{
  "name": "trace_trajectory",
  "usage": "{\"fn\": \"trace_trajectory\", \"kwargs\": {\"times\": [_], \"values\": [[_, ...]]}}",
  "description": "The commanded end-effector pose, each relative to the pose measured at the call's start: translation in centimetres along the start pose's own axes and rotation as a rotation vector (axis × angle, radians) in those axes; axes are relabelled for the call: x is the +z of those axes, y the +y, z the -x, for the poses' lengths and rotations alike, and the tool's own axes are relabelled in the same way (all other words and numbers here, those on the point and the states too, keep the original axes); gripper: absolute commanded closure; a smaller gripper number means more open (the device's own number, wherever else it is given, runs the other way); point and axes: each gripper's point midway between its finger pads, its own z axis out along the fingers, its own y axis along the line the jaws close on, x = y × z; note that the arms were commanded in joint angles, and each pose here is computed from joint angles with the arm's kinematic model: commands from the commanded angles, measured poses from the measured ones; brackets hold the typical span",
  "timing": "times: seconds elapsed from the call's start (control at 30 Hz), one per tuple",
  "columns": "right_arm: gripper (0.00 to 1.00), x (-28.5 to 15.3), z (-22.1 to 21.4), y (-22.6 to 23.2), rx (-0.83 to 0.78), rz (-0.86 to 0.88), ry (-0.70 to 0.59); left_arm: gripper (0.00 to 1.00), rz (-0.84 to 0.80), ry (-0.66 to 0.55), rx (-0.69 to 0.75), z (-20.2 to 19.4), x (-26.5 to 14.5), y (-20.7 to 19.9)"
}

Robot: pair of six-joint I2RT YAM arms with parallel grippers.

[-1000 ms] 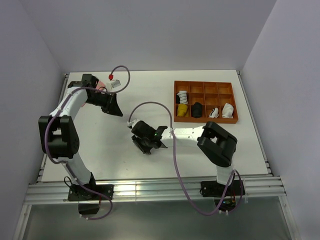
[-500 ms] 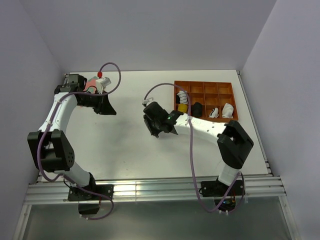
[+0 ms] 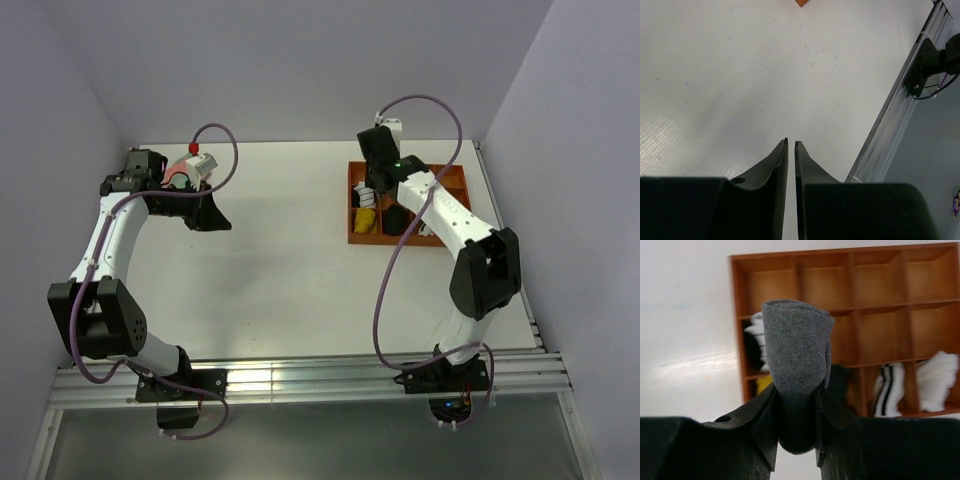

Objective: Roll the socks
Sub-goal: Place the sock in the storage box.

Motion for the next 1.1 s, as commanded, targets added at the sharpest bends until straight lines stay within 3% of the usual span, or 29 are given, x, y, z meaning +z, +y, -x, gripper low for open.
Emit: {"fn": "trace_trajectory", "kwargs": {"times": [0.0,0.13,0.4,0.73,1.07], "values": [[1.00,1.9,1.8,-5.1,-0.009,-0.225,-0.010,0.84,0.005,-0.044,0.056,1.5,-0.9,-0.8],[1.00,5.2,2.0,-8.3,-0.027,-0.346,0.028,0.84,0.032,-0.049,0.063,1.7,-1.0,-0.4],[1.00,10.3,0.8,-9.2,-0.159,-0.446,0.098,0.84,0.047,-0.041,0.043,1.4,-0.7,0.3],[1.00,13.3,-4.2,-7.6,-0.207,-0.364,0.221,0.84,0.044,-0.023,0.022,0.9,-0.2,1.0],[1.00,13.3,-7.9,-6.2,-0.226,-0.292,0.306,0.84,0.048,-0.021,0.019,1.0,-0.3,1.1]]}}
